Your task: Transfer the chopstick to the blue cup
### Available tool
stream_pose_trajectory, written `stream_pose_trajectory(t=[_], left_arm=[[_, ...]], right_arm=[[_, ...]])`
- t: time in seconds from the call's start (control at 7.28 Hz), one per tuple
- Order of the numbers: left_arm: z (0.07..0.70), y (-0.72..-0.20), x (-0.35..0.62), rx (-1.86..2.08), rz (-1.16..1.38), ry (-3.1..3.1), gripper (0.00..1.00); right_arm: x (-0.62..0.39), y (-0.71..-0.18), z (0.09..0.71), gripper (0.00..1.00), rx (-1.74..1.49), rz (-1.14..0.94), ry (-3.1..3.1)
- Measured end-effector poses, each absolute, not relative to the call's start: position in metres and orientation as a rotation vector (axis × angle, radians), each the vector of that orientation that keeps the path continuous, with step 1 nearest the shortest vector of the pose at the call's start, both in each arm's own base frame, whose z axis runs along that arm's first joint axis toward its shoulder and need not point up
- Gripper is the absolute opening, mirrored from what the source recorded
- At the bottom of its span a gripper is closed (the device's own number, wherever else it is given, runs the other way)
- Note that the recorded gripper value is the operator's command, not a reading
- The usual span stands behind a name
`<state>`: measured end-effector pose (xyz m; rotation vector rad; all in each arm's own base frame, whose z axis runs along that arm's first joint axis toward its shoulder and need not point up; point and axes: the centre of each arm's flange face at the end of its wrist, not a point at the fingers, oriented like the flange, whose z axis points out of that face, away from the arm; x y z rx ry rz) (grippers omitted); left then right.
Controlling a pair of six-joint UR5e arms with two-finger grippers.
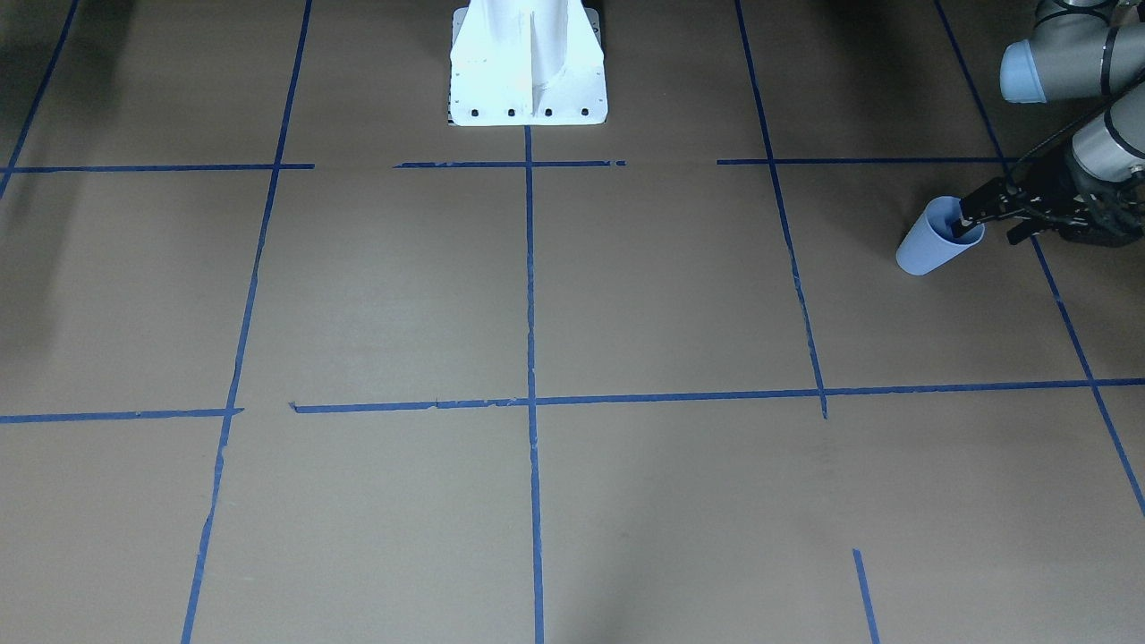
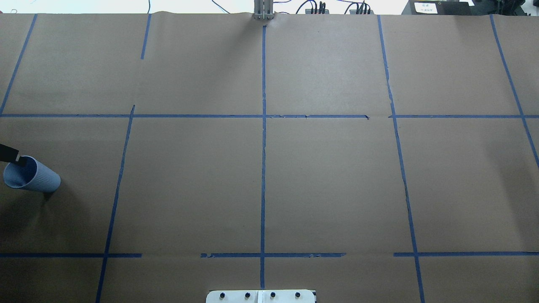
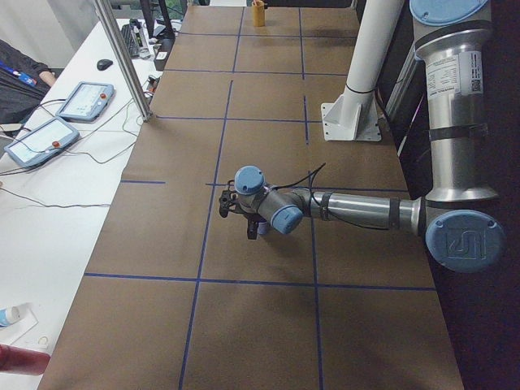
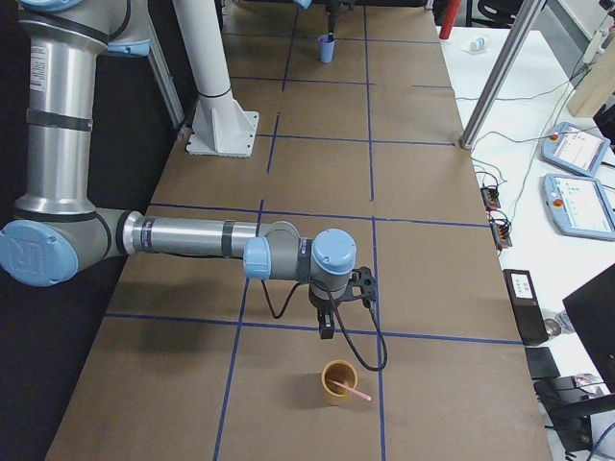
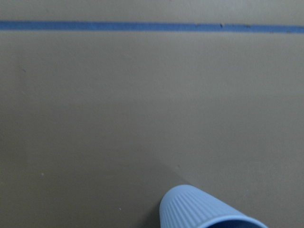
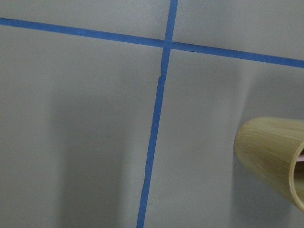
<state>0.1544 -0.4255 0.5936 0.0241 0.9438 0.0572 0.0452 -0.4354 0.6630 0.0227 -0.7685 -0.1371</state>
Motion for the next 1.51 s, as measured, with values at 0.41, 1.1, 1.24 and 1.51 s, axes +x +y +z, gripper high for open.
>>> stream_pose_trajectory(t=[0.41, 1.1, 1.24, 1.51], left_arm=[[0.598, -0.42, 0.176, 0.031, 0.09, 0.897, 0.38], [0.593, -0.42, 0.187, 0.033, 0.108, 0.895, 0.02], [0.584, -0.423, 0.188, 0.046, 0.112, 0.903, 0.02], [0.544, -0.445, 0.2, 0.076, 0.1, 0.931, 0.02]], right_arm=[[0.045, -0.434, 0.664, 1.0, 0.02, -0.136, -0.768], [0.045, -0.433, 0.667, 1.0, 0.014, -0.134, -0.769], [0.045, -0.433, 0.667, 1.0, 0.015, -0.134, -0.769], [0.045, -0.433, 0.667, 1.0, 0.015, -0.134, -0.768]])
